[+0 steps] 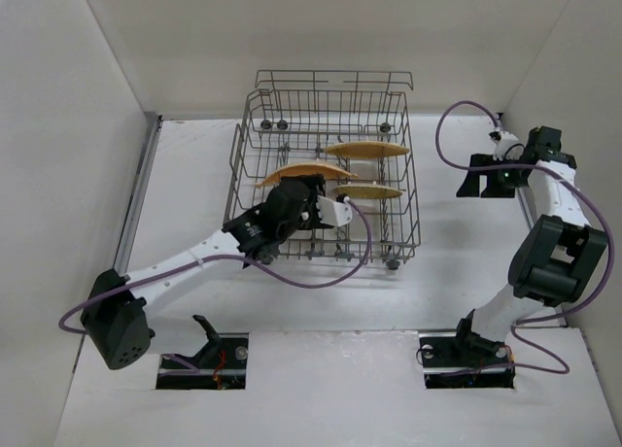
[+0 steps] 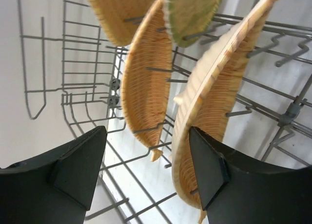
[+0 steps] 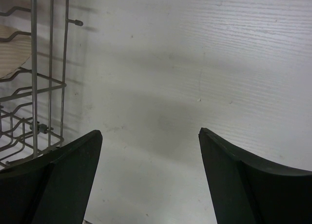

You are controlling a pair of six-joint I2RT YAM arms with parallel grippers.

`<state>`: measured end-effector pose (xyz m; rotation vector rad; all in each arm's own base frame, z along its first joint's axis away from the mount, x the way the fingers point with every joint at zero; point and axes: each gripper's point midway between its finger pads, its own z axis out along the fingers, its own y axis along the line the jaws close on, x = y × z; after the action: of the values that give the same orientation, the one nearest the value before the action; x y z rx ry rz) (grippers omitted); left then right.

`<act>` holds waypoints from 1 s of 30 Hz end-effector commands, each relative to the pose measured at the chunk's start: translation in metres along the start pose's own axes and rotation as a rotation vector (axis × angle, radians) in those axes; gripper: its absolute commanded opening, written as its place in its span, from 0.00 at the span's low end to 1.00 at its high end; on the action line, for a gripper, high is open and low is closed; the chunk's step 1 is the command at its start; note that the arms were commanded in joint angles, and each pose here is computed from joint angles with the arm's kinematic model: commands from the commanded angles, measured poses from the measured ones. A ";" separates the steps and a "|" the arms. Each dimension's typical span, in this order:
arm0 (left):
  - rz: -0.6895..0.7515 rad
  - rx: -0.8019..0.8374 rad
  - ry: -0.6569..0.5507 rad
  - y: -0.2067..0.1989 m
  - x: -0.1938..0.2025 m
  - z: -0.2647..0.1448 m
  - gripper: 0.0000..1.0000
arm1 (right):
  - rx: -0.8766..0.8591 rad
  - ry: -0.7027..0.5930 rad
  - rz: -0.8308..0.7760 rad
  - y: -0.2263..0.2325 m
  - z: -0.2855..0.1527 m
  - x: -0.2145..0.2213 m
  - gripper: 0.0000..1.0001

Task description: Load the plates into the dish rack

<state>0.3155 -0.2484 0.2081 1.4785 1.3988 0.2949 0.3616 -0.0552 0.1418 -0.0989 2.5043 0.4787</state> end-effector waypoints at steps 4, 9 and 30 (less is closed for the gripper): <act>-0.169 -0.134 -0.070 0.078 -0.032 -0.052 0.67 | -0.036 -0.054 -0.068 0.010 0.005 -0.029 0.86; -0.294 -0.262 -0.035 0.132 -0.031 -0.073 0.71 | -0.055 -0.068 -0.126 0.029 0.011 -0.041 0.85; -1.251 -0.500 0.570 0.163 0.240 -0.061 1.00 | 0.223 -0.329 -0.084 0.036 -0.031 -0.147 1.00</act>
<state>0.4358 0.0038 0.2454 0.1474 2.1972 0.3188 0.4433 -0.0037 0.2351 -0.1609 2.2744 0.3103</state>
